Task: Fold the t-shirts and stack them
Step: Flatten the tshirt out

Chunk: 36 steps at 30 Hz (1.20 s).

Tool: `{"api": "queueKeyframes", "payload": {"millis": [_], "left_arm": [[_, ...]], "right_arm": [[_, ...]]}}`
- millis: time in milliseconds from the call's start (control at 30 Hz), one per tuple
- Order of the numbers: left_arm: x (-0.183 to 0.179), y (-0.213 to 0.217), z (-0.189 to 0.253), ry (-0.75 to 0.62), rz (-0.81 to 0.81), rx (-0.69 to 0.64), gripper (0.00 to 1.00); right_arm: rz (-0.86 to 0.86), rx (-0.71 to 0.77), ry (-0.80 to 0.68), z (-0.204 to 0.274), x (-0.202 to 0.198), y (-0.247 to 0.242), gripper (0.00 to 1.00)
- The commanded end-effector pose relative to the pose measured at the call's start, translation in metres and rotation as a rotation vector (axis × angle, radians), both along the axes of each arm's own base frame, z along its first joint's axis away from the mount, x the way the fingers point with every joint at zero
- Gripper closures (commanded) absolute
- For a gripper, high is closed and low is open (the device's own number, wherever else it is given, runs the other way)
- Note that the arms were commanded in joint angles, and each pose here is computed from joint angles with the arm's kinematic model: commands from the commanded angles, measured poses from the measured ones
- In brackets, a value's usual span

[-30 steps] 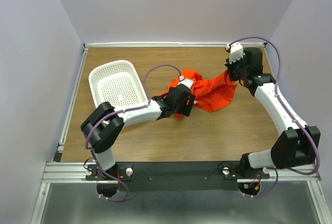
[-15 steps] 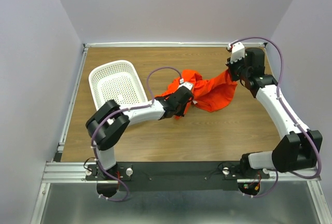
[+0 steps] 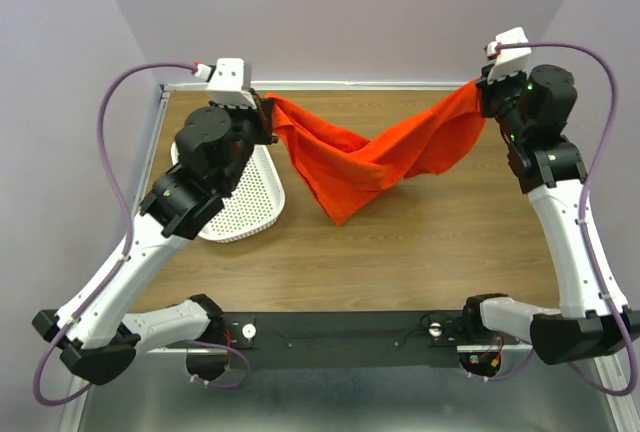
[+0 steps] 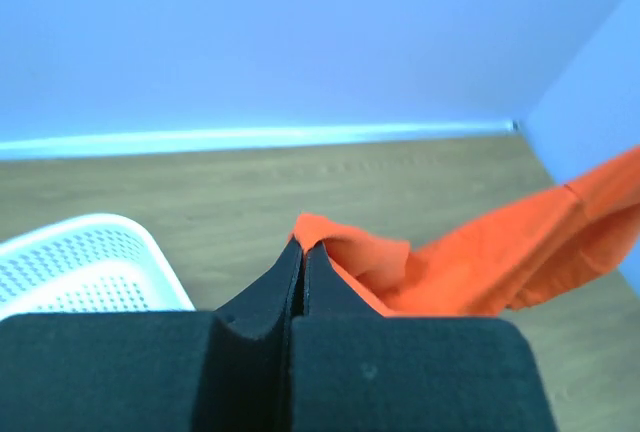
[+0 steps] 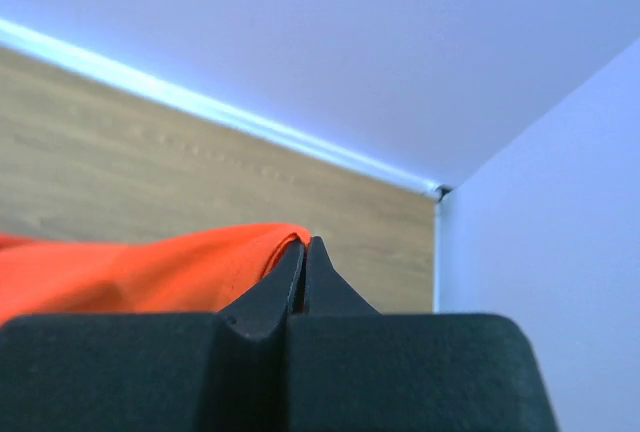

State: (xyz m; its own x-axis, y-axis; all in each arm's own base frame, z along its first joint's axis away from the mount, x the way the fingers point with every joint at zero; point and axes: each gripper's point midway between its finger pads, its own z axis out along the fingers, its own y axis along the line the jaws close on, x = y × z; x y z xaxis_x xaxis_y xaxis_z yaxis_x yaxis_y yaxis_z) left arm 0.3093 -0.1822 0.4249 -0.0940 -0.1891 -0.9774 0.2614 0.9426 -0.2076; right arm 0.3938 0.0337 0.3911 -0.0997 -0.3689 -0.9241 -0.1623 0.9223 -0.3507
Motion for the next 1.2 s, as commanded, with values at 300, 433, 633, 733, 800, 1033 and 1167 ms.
{"api": "queueKeyframes", "payload": {"millis": [300, 433, 633, 733, 800, 1033, 1167], "left_arm": [[-0.031, 0.066, 0.078, -0.187, 0.131, -0.005, 1.0], [-0.036, 0.051, 0.079, -0.185, 0.033, -0.003, 1.0], [-0.071, 0.009, 0.086, -0.205, -0.28, -0.045, 1.0], [-0.095, 0.003, 0.1, -0.232, -0.384, -0.101, 1.0], [-0.111, -0.006, 0.105, -0.234, -0.476, -0.114, 1.0], [-0.127, -0.03, 0.075, -0.105, -0.617, -0.211, 1.0], [-0.094, -0.043, 0.018, 0.057, -0.543, -0.204, 1.0]], "right_arm": [[-0.133, 0.006, -0.34, 0.146, -0.062, -0.034, 0.99], [-0.128, 0.013, -0.387, 0.163, -0.08, -0.035, 0.99], [-0.134, 0.019, -0.444, 0.19, -0.1, -0.038, 0.99], [-0.137, 0.027, -0.495, 0.214, -0.111, -0.04, 0.99], [-0.14, 0.031, -0.513, 0.225, -0.111, -0.041, 0.99], [-0.098, 0.043, -0.55, 0.249, -0.104, -0.032, 0.99], [-0.015, 0.058, -0.384, 0.193, -0.043, -0.01, 1.0]]}}
